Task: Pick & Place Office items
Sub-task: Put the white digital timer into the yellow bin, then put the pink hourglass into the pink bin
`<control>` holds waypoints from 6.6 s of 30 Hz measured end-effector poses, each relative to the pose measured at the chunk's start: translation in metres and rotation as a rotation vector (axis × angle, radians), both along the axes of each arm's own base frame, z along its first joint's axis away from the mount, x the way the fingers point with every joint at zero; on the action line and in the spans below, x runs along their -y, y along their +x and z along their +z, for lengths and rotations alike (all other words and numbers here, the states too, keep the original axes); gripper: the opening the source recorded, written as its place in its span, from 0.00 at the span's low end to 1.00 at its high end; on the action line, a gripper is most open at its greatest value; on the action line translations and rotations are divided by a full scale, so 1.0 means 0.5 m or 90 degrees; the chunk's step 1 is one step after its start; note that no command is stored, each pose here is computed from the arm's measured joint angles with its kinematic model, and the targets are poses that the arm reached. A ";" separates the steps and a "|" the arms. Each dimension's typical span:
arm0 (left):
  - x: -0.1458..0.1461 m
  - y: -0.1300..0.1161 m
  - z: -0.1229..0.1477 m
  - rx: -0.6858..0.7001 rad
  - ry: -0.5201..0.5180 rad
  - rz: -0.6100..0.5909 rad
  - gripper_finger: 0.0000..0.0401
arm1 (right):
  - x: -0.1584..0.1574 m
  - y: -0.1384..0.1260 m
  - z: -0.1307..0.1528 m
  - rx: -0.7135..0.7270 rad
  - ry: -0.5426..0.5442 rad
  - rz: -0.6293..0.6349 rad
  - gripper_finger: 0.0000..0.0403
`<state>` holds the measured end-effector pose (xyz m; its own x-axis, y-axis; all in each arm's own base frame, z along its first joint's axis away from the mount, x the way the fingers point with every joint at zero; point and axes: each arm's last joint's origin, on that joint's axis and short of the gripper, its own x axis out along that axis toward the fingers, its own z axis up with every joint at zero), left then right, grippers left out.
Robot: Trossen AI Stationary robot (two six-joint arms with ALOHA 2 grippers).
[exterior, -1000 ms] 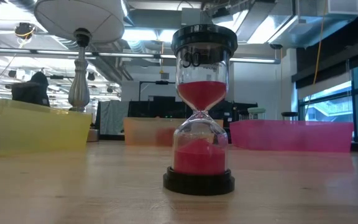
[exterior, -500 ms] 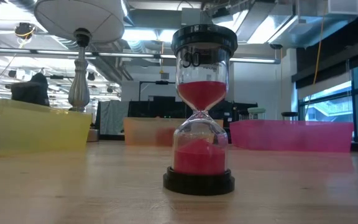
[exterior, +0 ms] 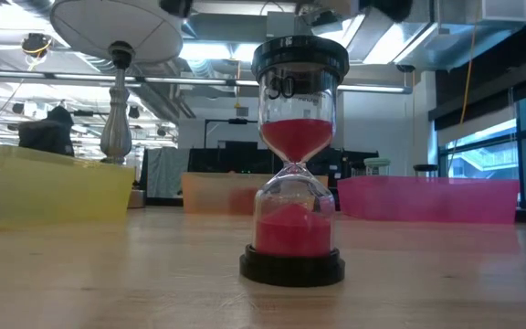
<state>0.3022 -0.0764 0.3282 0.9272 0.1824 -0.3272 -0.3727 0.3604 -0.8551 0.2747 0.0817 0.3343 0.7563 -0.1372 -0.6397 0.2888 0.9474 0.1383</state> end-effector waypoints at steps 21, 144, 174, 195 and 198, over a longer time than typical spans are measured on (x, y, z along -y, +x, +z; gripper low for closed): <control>-0.081 0.114 -0.082 0.025 -0.136 -0.035 0.60 | 0.043 0.046 -0.055 -0.117 -0.045 0.136 0.40; -0.166 -0.255 -0.203 -0.811 -0.043 0.098 0.18 | 0.122 -0.096 0.011 -0.197 -0.060 -0.049 0.78; -0.166 -0.268 -0.281 -0.799 -0.055 0.112 0.30 | 0.125 -0.088 0.017 -0.153 -0.086 -0.094 0.78; -0.113 -0.166 -0.106 -0.512 -0.005 -0.036 0.43 | 0.074 -0.013 0.007 -0.074 -0.019 0.147 0.78; -0.087 -0.145 -0.089 -0.419 0.015 -0.052 0.43 | 0.041 0.016 -0.010 -0.058 -0.028 0.267 0.78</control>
<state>0.2296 -0.0326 0.2839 0.5461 0.1337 -0.8270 -0.7851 0.4261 -0.4495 0.2827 0.0610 0.3295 0.6930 0.1414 -0.7069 -0.1127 0.9898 0.0874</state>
